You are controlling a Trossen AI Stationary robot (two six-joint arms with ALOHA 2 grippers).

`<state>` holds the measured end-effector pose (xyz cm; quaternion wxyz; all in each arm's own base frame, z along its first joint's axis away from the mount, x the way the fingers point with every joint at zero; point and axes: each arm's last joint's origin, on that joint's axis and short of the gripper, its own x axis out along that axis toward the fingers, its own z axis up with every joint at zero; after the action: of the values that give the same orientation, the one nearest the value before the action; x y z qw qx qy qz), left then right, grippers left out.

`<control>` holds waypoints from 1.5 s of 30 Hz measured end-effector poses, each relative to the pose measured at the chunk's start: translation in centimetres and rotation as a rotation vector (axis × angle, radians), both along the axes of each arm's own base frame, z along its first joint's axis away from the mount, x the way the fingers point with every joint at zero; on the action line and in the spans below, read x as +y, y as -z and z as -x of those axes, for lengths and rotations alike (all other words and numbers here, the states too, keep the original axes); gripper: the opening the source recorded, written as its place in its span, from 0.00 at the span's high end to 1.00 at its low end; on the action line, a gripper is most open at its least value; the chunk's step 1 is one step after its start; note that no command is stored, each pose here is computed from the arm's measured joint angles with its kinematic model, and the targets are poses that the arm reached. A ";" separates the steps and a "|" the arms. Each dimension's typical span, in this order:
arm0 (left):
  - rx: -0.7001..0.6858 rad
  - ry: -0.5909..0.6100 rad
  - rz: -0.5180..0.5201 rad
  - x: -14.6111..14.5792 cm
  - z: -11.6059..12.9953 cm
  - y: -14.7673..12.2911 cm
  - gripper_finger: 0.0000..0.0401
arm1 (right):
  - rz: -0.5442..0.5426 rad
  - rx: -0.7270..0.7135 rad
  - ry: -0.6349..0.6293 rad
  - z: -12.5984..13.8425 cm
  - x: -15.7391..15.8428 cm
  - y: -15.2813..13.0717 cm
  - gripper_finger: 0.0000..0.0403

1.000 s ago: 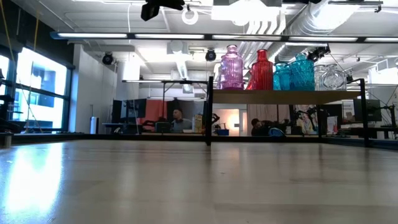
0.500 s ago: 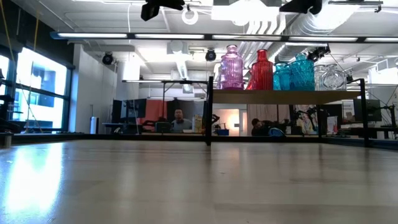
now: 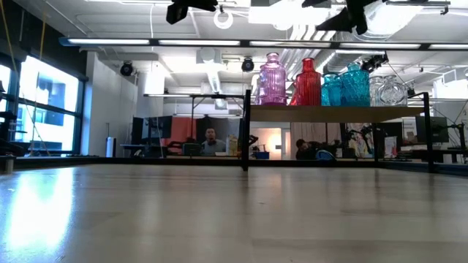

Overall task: Sort vases onto shelf
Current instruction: Adjust the vases on the shelf

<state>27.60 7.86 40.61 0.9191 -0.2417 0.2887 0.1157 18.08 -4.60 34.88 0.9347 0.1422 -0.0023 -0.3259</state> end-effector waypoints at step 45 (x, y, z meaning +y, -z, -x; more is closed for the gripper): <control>0.002 0.001 0.000 0.0 0.0 0.0 0.89 | -0.348 0.395 0.075 -1.7 -6.7 -6.2 0.17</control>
<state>27.62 7.86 40.58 0.9190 -0.2414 0.2897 0.1156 19.79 -11.28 41.06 0.8658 0.2341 0.2308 -0.3772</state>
